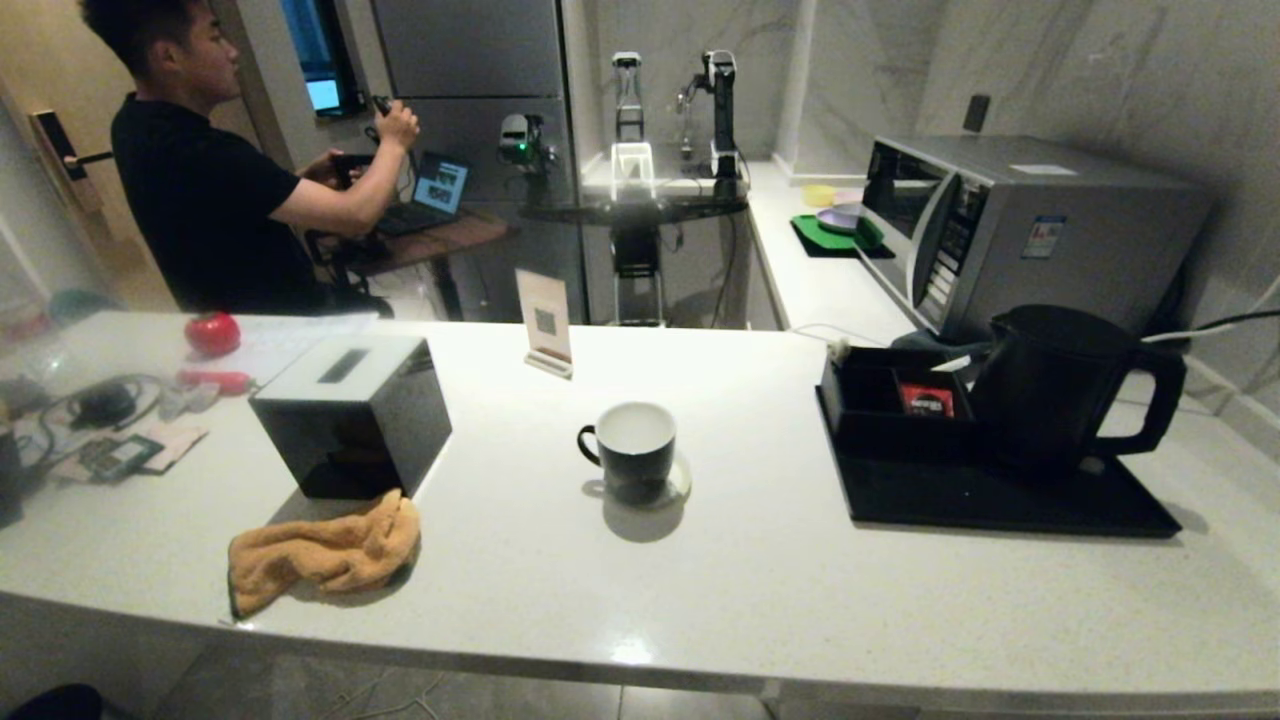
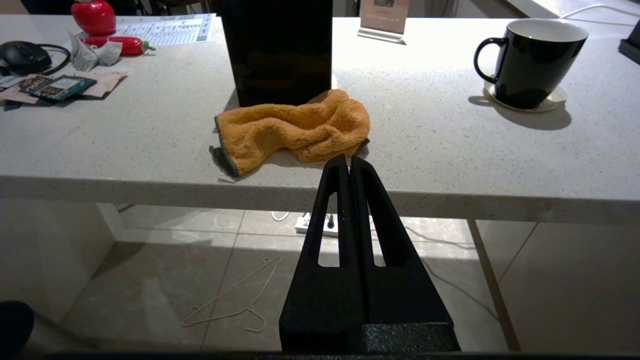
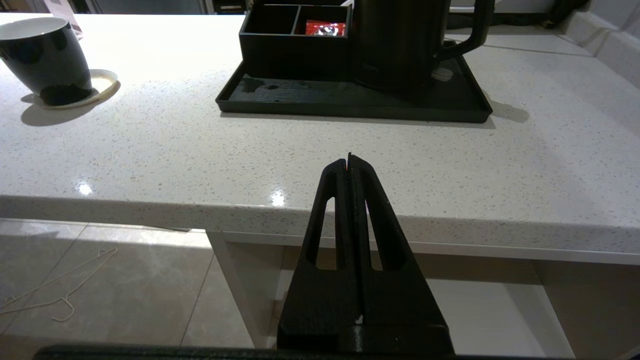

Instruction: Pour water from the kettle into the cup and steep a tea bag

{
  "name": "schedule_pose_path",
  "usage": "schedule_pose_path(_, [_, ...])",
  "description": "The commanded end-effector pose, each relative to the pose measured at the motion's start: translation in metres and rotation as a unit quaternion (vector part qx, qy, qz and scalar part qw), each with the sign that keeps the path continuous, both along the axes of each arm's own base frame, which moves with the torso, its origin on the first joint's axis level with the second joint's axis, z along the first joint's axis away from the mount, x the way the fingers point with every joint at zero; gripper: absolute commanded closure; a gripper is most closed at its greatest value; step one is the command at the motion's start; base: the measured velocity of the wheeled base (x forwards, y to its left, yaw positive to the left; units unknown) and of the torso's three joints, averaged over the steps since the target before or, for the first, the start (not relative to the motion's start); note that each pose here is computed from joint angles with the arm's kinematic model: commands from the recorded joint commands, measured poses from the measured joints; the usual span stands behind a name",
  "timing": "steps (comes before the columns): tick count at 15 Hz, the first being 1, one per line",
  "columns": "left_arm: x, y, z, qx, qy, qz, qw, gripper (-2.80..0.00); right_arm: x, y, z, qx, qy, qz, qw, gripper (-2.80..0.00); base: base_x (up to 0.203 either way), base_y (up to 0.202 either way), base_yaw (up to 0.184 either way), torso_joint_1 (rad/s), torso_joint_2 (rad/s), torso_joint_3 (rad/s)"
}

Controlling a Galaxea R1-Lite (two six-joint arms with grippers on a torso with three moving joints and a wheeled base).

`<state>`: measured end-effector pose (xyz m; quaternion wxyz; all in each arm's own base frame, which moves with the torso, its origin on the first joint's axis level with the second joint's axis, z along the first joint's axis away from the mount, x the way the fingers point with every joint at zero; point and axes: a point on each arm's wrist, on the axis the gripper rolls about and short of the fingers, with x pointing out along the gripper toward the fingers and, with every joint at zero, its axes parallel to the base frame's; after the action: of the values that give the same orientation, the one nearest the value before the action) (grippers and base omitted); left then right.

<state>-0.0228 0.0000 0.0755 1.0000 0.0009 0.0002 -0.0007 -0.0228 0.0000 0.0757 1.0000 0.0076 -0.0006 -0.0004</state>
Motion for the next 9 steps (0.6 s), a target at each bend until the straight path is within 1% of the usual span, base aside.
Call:
schedule_pose_path(1, [0.0000,0.0000,0.0000,0.000,0.000,0.000,1.0000,0.00,-0.0001,0.0000,0.0003,0.000,-0.001,0.000,1.000,0.00,0.000,0.000,0.000,0.000,0.00,0.000])
schedule_pose_path(4, [0.0000,0.0000,0.0000,0.000,0.000,0.000,1.0000,0.00,0.0000,0.0000,0.0000,-0.002,0.000,0.000,1.000,0.00,0.000,0.000,0.000,0.000,0.00,0.000])
schedule_pose_path(7, [0.0000,0.0000,0.0000,0.000,0.000,0.000,1.0000,0.00,0.0001,0.0001,-0.0001,-0.027,0.001,0.000,1.000,0.00,0.000,0.000,0.000,0.000,0.00,0.000])
schedule_pose_path(9, [0.0000,0.0000,0.0000,0.000,0.000,0.000,1.0000,0.00,0.0033,0.0000,0.0012,-0.028,0.021,-0.001,0.999,0.00,0.000,0.000,0.000,0.000,0.00,0.000])
